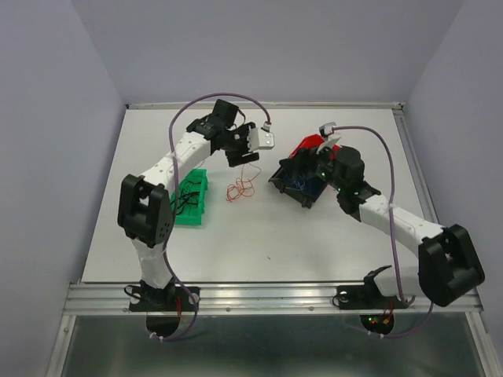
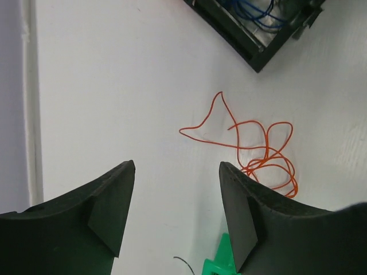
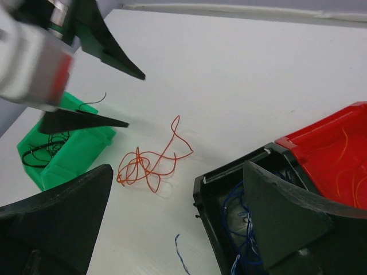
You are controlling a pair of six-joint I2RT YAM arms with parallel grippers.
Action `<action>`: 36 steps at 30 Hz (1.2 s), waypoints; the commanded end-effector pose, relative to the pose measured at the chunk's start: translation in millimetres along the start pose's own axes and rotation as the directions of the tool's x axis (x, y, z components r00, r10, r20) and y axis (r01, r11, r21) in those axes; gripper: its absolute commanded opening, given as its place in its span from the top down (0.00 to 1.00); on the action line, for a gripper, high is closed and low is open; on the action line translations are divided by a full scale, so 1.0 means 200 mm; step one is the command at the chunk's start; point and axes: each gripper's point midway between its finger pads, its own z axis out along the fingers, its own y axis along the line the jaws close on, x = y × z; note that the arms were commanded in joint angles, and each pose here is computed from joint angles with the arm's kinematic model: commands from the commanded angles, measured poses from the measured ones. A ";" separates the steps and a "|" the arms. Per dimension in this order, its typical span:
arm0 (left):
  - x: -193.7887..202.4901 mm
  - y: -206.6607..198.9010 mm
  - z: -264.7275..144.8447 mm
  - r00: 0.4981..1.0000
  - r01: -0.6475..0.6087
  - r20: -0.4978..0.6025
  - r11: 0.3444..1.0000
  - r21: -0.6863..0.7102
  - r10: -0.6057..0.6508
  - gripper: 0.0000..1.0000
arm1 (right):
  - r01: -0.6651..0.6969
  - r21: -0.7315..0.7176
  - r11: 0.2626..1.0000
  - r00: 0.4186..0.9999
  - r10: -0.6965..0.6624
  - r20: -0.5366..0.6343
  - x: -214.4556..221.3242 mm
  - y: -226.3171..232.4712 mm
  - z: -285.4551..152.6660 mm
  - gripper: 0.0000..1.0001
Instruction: Untangle the cables
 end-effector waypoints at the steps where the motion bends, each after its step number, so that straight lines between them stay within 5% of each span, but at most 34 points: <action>1: 0.12 -0.03 0.14 0.991 -0.127 -0.037 0.987 0.100 0.131 0.27 | -0.002 0.082 0.997 0.974 -0.017 0.226 -0.27 0.00 -0.18 0.00; 7: 0.21 -0.08 0.35 0.986 -0.135 -0.055 0.952 0.274 0.156 0.22 | -0.028 0.089 0.996 0.960 0.003 0.278 -0.23 0.02 -0.40 0.00; 14: 0.21 -0.02 0.50 0.988 -0.141 -0.027 0.954 0.264 0.153 0.26 | -0.026 0.111 0.993 0.953 -0.009 0.304 -0.26 0.03 -0.53 0.00; 15: 0.22 -0.04 0.52 0.986 -0.146 -0.037 0.951 0.271 0.162 0.32 | -0.029 0.114 0.993 0.952 -0.008 0.307 -0.27 0.03 -0.53 0.00; 18: 0.23 -0.06 0.54 0.984 -0.147 -0.059 0.945 0.293 0.171 1.00 | -0.029 0.130 0.991 0.955 -0.011 0.298 -0.25 0.02 -0.54 0.00; 25: 0.08 0.01 0.27 0.990 -0.128 -0.029 0.969 0.212 0.137 1.00 | 0.007 0.010 1.000 0.981 -0.009 0.195 -0.09 0.07 -0.40 0.00; 28: -0.14 0.08 -0.02 0.988 -0.151 0.046 0.984 0.092 0.147 1.00 | 0.030 -0.151 0.988 0.978 0.002 0.207 -0.10 0.20 -0.34 0.00; 36: -0.49 0.08 -0.50 0.980 -0.098 0.165 0.992 -0.076 0.110 1.00 | 0.025 -0.217 0.976 0.983 0.016 0.183 -0.15 0.28 -0.08 0.00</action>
